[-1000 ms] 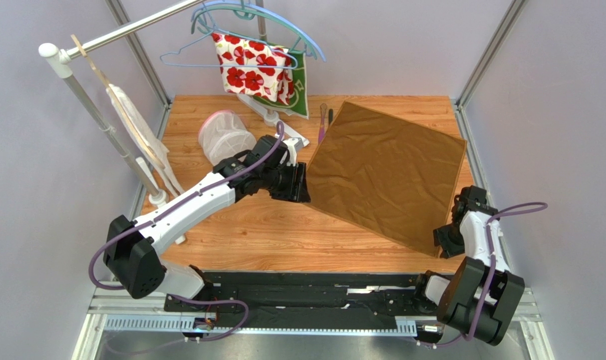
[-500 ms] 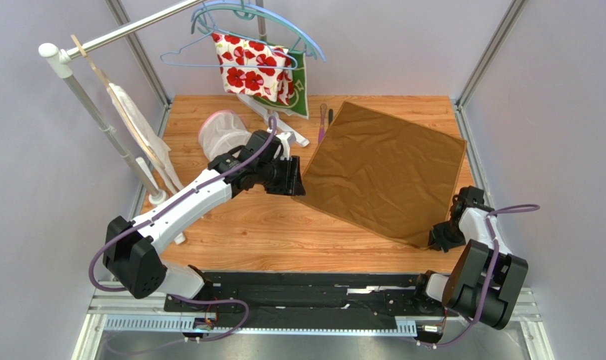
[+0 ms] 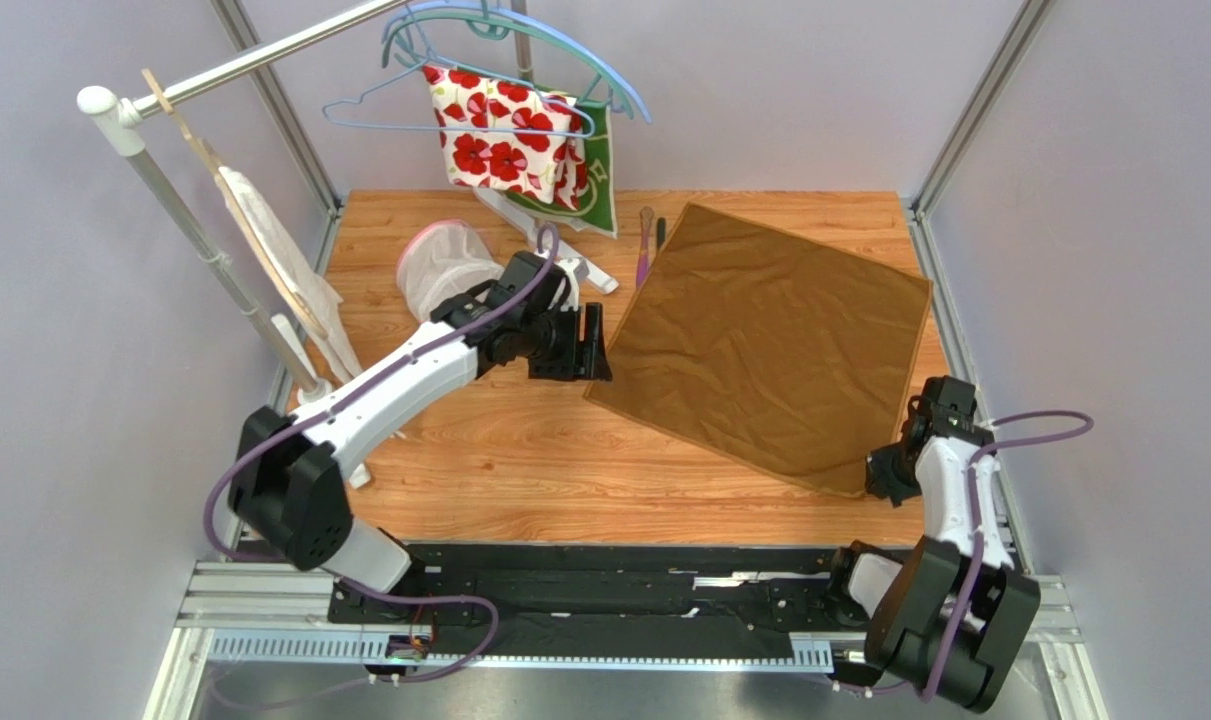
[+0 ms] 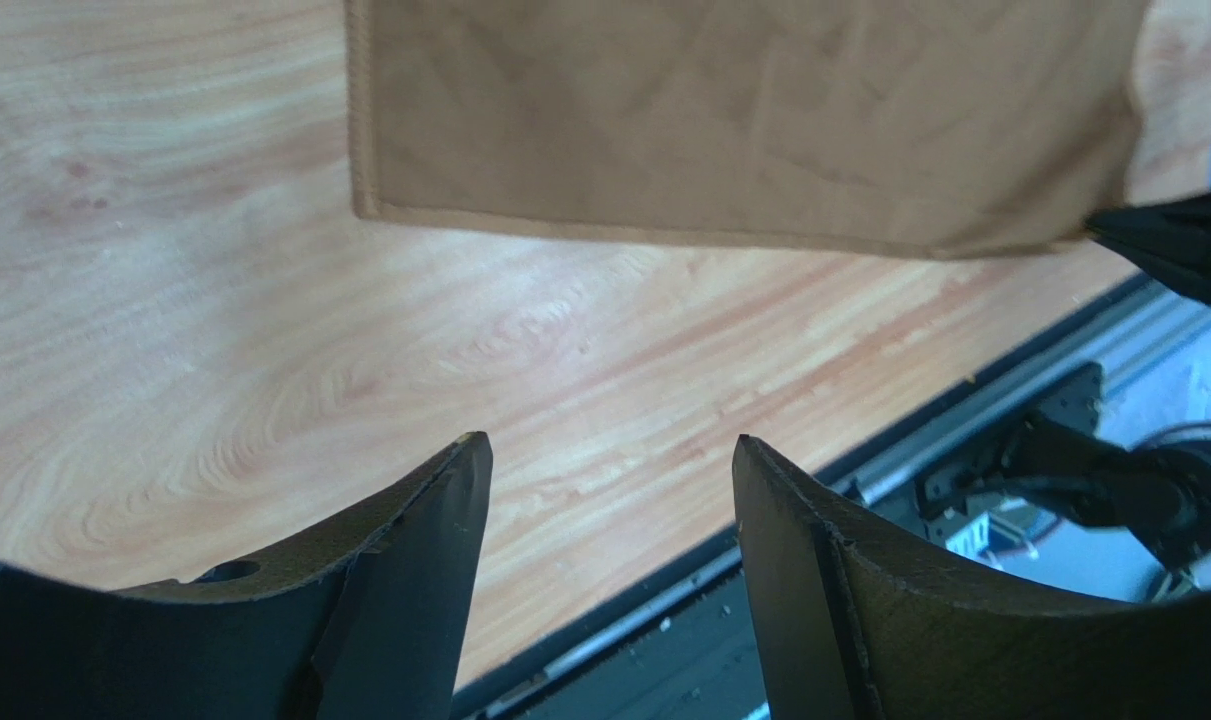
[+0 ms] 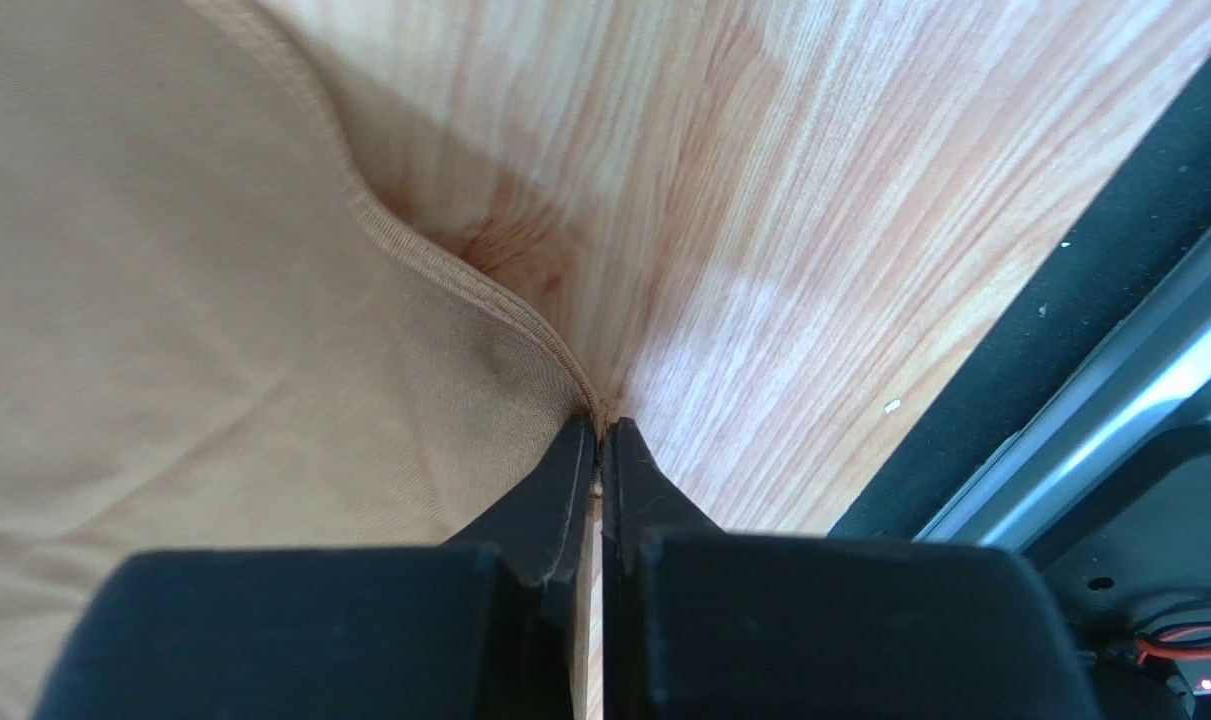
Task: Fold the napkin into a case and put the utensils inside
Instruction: Pick up the flattened napkin from the center of the board.
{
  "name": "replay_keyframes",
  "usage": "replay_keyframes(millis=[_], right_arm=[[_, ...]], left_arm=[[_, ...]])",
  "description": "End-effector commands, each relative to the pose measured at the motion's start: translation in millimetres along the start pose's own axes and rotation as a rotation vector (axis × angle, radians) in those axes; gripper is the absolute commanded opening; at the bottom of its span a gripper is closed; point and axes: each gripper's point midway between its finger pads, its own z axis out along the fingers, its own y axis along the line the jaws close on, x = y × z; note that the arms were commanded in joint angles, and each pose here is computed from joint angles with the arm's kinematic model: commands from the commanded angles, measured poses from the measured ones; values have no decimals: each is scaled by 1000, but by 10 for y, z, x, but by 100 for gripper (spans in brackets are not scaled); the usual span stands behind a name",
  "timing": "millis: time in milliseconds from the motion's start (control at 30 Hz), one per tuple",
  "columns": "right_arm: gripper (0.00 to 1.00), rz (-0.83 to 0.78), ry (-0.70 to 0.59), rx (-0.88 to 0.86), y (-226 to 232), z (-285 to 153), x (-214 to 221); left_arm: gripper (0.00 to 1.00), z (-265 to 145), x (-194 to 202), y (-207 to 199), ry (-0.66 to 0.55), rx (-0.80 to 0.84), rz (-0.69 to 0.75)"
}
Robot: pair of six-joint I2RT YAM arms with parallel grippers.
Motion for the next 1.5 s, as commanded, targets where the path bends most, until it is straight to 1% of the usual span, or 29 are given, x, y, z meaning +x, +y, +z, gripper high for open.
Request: replay_keyframes(millis=[0, 67, 100, 167, 200, 267, 300, 333, 400, 533, 567, 600, 633, 667, 867, 1167, 1467], right_arm=[[0, -4, -99, -65, 88, -240, -187], [0, -25, -129, -102, 133, -340, -245], [0, -33, -136, -113, 143, -368, -254], [0, -47, -157, -138, 154, -433, -270], [0, -56, -168, -145, 149, -453, -281], [0, -59, -175, -175, 171, -497, -272], [0, -62, -167, -191, 189, -507, -249], [0, -60, -172, -197, 195, -513, -254], [0, -65, -171, -202, 202, -521, -252], [0, -80, -146, -213, 234, -501, -217], [0, -83, -144, -216, 241, -503, -212], [0, -86, -145, -218, 243, -507, -216], [0, -89, -150, -216, 238, -512, -224], [0, -90, -153, -217, 239, -514, -230], [0, -99, -155, -228, 251, -536, -229], [0, -101, -152, -220, 246, -521, -230], [0, -95, -156, -215, 237, -524, -235]], left_arm=[[69, 356, -56, 217, 79, -102, -14], [69, 438, -159, 313, 70, -171, -16], [69, 522, -132, 413, 91, -215, -21], [70, 559, -229, 491, 62, -275, -30], [71, 598, -182, 535, 87, -301, -36], [71, 588, -248, 717, 41, -434, -81], [71, 638, -203, 768, 56, -459, -94], [71, 677, -189, 776, 56, -469, -122], [68, 770, -114, 768, 72, -494, -130], [64, 879, -117, 607, 54, -520, -143], [59, 907, -63, 554, 64, -527, -133], [57, 963, -6, 579, 80, -555, -129], [57, 963, -69, 582, 48, -592, -131], [56, 962, -2, 607, 71, -622, -130], [56, 1122, 52, 677, 75, -644, -155], [56, 1237, 156, 757, 101, -659, -156], [56, 1352, 272, 772, 124, -640, -184]])
